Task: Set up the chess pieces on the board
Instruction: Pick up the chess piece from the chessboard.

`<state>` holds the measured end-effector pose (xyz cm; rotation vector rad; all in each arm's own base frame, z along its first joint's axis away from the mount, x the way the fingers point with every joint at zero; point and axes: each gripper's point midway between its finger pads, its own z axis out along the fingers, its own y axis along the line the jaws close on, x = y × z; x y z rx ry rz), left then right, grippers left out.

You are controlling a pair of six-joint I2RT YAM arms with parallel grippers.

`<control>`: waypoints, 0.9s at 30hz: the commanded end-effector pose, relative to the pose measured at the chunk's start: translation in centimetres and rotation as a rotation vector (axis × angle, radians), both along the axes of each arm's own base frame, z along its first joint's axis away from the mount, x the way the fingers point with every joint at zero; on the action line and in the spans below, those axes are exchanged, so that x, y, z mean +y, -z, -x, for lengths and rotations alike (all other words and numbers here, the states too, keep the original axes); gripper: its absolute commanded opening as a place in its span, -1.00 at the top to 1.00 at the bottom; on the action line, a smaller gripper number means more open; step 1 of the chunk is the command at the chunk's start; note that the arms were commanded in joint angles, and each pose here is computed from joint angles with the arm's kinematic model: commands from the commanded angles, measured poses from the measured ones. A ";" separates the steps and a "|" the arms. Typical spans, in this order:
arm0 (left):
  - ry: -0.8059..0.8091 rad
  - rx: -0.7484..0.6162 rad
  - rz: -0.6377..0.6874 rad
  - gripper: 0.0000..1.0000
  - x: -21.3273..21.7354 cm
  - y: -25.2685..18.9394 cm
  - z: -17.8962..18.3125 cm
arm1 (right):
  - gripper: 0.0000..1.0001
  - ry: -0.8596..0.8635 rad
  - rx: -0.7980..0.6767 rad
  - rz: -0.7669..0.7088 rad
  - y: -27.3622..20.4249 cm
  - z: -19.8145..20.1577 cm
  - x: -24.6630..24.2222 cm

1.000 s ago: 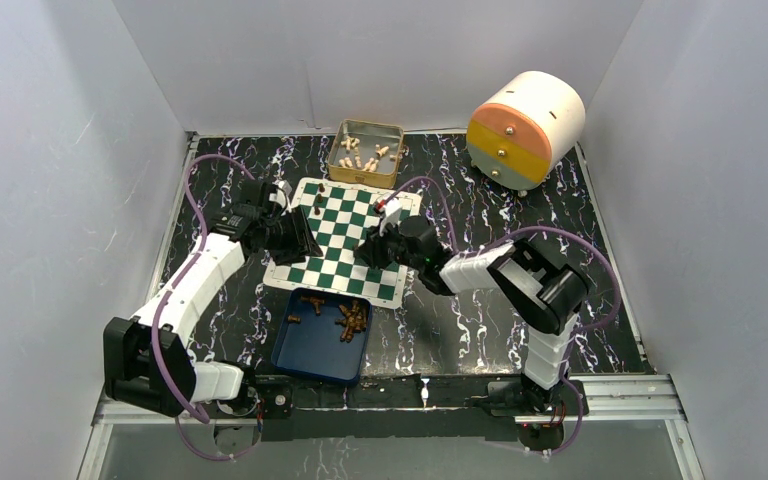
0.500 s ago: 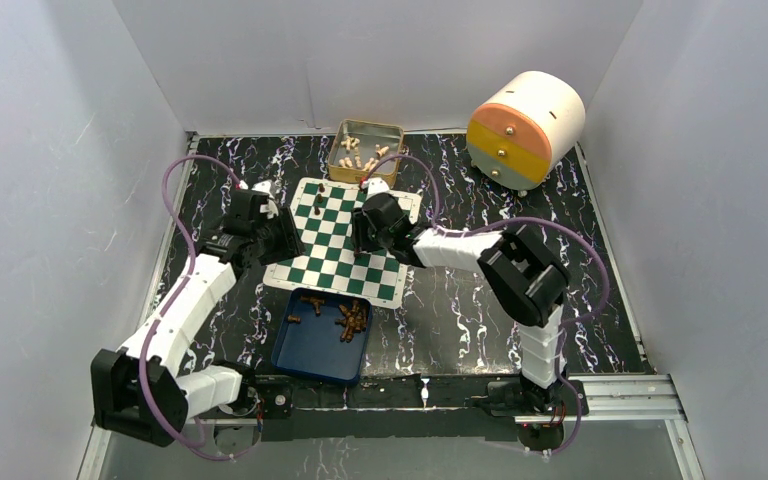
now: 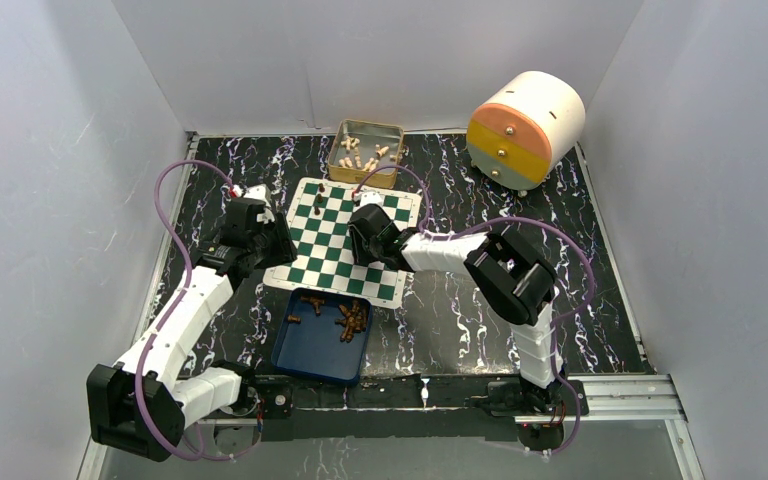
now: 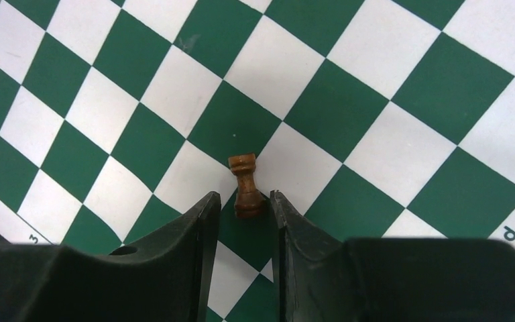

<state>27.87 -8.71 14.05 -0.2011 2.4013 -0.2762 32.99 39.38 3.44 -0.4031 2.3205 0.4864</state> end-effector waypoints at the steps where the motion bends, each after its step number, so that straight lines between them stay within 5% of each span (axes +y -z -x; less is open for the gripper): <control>1: -0.005 -0.033 -0.013 0.09 0.4 -0.6 -0.1 | 0.19 0.030 -0.036 0.020 -0.6 -1.0 0.4; 10: 0.010 0.000 0.043 0.11 -0.7 -1.0 0.2 | 0.46 -0.018 -0.102 0.023 -2.3 -0.9 0.5; 17: 0.103 0.083 0.243 0.10 -5.0 -3.8 -0.1 | 0.60 -0.199 -0.307 -0.143 -9.3 1.0 0.9; 27: 0.277 0.135 0.632 0.11 -11.4 -8.4 0.7 | 0.61 -0.532 -0.596 -0.454 -17.7 9.1 -1.0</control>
